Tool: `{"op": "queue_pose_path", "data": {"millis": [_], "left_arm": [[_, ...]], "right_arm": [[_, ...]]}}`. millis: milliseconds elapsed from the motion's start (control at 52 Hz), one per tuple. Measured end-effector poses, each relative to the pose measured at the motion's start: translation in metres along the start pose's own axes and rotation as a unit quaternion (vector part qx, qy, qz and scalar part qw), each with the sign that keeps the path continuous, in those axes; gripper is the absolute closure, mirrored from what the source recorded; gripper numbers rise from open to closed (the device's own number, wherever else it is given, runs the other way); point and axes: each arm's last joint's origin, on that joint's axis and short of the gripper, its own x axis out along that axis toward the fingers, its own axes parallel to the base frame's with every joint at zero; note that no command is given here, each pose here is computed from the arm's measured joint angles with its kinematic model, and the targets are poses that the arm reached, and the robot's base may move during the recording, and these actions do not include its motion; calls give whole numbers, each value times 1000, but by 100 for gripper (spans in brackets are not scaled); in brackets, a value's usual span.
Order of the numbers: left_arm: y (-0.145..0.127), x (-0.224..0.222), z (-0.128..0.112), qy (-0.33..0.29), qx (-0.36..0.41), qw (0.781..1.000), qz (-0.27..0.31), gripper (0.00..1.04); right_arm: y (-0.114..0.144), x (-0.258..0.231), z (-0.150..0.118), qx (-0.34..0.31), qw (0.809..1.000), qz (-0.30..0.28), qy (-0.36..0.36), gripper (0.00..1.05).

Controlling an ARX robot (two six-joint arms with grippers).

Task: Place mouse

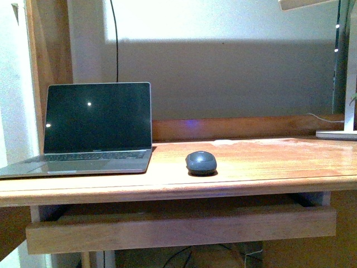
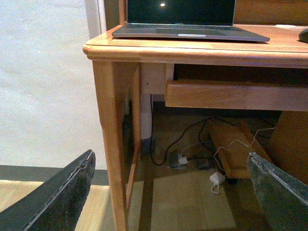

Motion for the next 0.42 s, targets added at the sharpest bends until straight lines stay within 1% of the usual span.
{"op": "queue_pose_path", "data": {"millis": [58, 135, 231, 288, 327, 423], "left_arm": [[0, 0, 0, 0, 0, 1000, 0, 8], [0, 0, 0, 0, 0, 1000, 0, 8], [0, 0, 0, 0, 0, 1000, 0, 8], [0, 0, 0, 0, 0, 1000, 0, 8], [0, 0, 0, 0, 0, 1000, 0, 8], [0, 0, 0, 0, 0, 1000, 0, 8]], "right_arm": [[0, 0, 0, 0, 1000, 0, 0, 50], [0, 0, 0, 0, 1000, 0, 0, 31], [0, 0, 0, 0, 1000, 0, 0, 12], [0, 0, 0, 0, 1000, 0, 0, 6], [0, 0, 0, 0, 1000, 0, 0, 7], [0, 0, 0, 0, 1000, 0, 0, 7]]}}
